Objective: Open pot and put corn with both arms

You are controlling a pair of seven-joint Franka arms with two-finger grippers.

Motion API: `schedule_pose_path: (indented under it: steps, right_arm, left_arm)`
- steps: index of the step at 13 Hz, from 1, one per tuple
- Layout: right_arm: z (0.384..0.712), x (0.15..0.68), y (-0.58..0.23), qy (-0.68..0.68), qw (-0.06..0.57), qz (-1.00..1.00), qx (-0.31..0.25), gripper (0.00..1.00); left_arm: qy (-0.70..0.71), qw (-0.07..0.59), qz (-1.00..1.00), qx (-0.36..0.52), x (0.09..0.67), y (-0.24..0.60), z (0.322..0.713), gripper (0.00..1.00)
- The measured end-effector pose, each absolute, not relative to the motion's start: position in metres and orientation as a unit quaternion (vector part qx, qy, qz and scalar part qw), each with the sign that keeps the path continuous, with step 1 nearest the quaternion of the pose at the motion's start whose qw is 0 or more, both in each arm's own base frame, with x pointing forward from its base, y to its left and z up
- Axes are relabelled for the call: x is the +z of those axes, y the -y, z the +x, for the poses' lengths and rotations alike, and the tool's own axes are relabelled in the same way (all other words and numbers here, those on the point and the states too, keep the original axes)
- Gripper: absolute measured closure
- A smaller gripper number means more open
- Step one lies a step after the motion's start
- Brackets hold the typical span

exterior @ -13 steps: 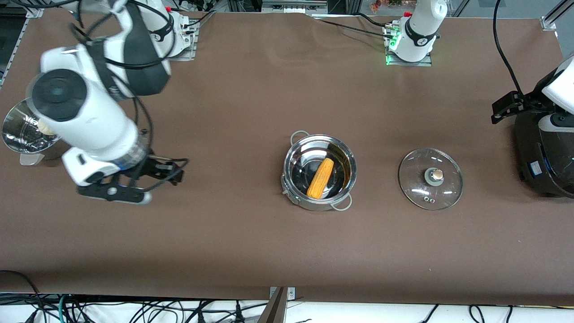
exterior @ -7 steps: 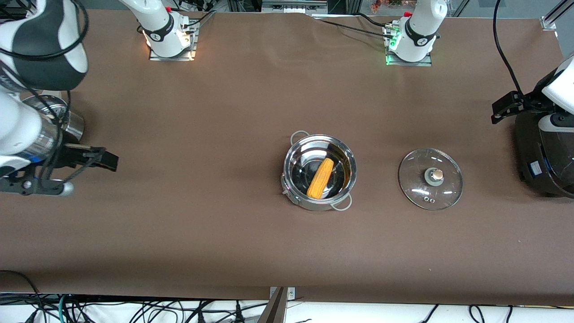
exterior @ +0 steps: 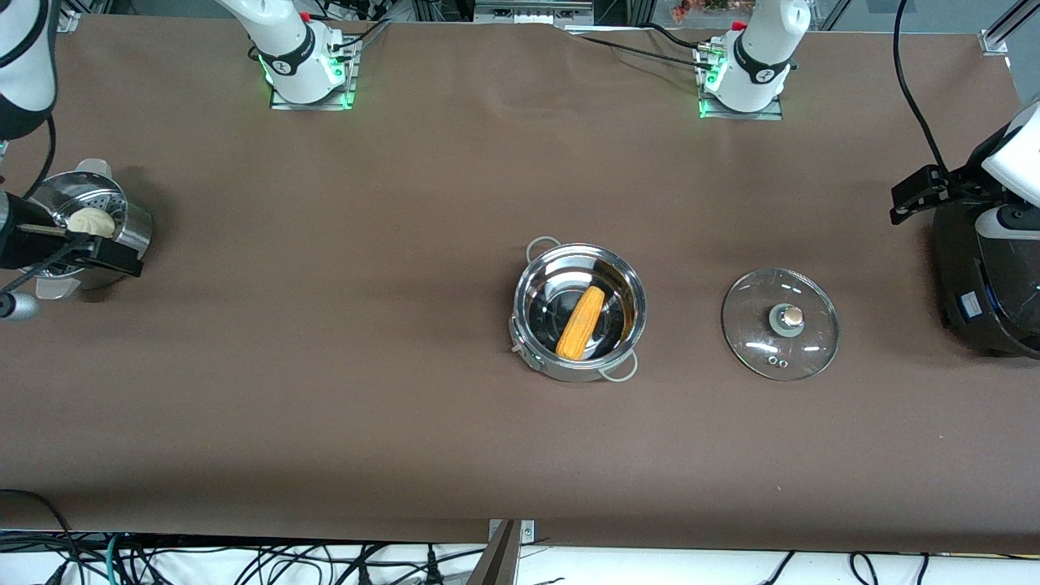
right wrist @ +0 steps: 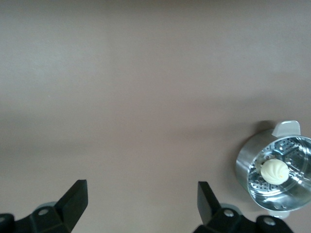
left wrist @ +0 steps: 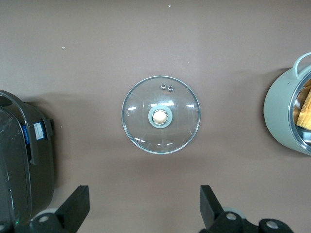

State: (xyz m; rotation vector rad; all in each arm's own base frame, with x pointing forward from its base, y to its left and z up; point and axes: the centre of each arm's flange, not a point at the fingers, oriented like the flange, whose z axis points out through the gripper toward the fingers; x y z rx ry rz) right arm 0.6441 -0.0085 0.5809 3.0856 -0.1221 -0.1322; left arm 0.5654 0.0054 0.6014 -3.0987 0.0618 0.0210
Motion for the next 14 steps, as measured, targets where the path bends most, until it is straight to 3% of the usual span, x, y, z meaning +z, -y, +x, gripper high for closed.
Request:
schedule_pose_path:
  steps: [14]
  right_arm:
    - [0.577,0.56,0.05,0.037,0.007,0.994,-0.1,0.0]
  left_arm:
    - [-0.02,0.021,-1.0,0.009,0.601,-0.005,0.565,0.0]
